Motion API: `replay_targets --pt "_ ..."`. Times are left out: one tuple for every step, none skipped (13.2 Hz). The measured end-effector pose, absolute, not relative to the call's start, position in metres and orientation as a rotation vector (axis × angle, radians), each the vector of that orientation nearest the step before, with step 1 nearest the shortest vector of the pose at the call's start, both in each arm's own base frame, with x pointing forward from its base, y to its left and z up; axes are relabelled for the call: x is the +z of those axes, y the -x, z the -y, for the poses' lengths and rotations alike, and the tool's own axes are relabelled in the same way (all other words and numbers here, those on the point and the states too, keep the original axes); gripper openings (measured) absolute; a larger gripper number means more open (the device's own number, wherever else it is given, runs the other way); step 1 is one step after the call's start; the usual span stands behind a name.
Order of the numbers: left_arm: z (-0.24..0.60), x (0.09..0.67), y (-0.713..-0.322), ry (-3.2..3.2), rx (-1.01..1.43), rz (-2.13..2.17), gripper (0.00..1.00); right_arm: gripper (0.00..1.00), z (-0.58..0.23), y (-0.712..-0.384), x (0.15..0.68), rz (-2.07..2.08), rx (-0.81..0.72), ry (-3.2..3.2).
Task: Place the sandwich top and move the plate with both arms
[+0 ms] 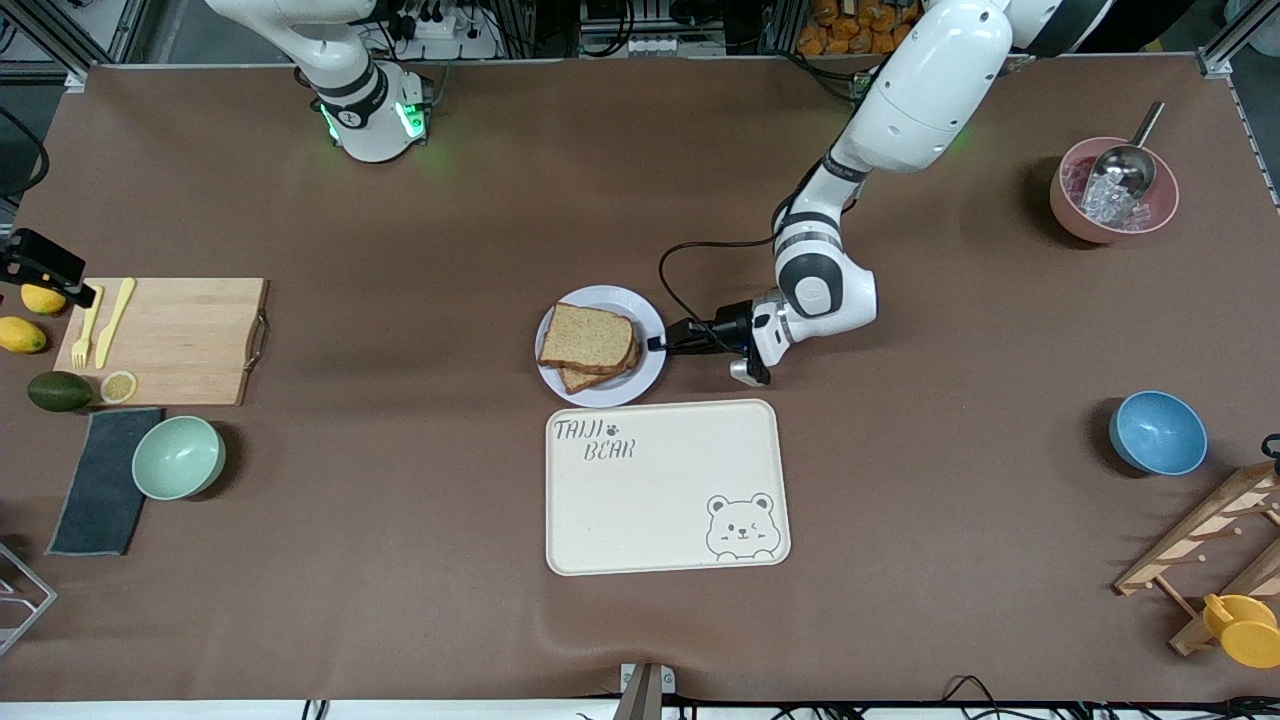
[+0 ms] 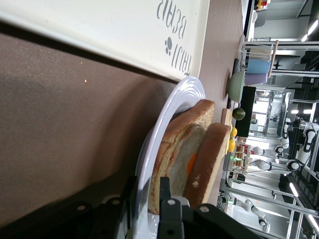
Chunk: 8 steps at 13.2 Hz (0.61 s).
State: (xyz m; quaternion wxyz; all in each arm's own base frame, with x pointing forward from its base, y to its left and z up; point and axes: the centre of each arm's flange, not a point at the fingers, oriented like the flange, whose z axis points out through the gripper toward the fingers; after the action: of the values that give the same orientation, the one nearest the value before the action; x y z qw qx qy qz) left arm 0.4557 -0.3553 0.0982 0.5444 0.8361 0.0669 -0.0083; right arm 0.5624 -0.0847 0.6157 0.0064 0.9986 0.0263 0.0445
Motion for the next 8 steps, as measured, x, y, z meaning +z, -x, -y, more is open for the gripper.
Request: replay_targets --pt "0.356 0.098 -0.456 -1.984 -0.013 -0.150 0.18 1.00 0.085 -0.562 0.616 -0.082 0.139 -3.125" --pt "0.357 0.100 -0.458 -1.975 -0.002 -0.134 0.06 1.00 0.085 -0.562 0.616 -0.082 0.139 -3.125" --pt "0.359 0.105 -0.461 -1.963 0.012 -0.116 0.05 1.00 0.085 -0.562 0.616 -0.082 0.139 -3.125" --pt "0.360 0.109 -0.463 -1.960 0.029 -0.098 0.05 1.00 0.085 -0.562 0.616 -0.082 0.139 -3.125" --pt "0.361 0.113 -0.466 -1.958 0.049 -0.081 0.05 1.00 0.085 -0.562 0.615 -0.082 0.138 -3.125" --pt "0.360 0.117 -0.469 -1.955 0.071 -0.078 0.05 1.00 0.085 -0.562 0.615 -0.083 0.137 -3.125" --pt "0.359 0.124 -0.473 -1.949 0.098 -0.086 0.05 1.00 0.085 -0.563 0.615 -0.083 0.136 -3.125" --pt "0.359 0.132 -0.478 -1.937 0.119 -0.092 0.05 1.00 0.085 -0.563 0.614 -0.083 0.135 -3.125"
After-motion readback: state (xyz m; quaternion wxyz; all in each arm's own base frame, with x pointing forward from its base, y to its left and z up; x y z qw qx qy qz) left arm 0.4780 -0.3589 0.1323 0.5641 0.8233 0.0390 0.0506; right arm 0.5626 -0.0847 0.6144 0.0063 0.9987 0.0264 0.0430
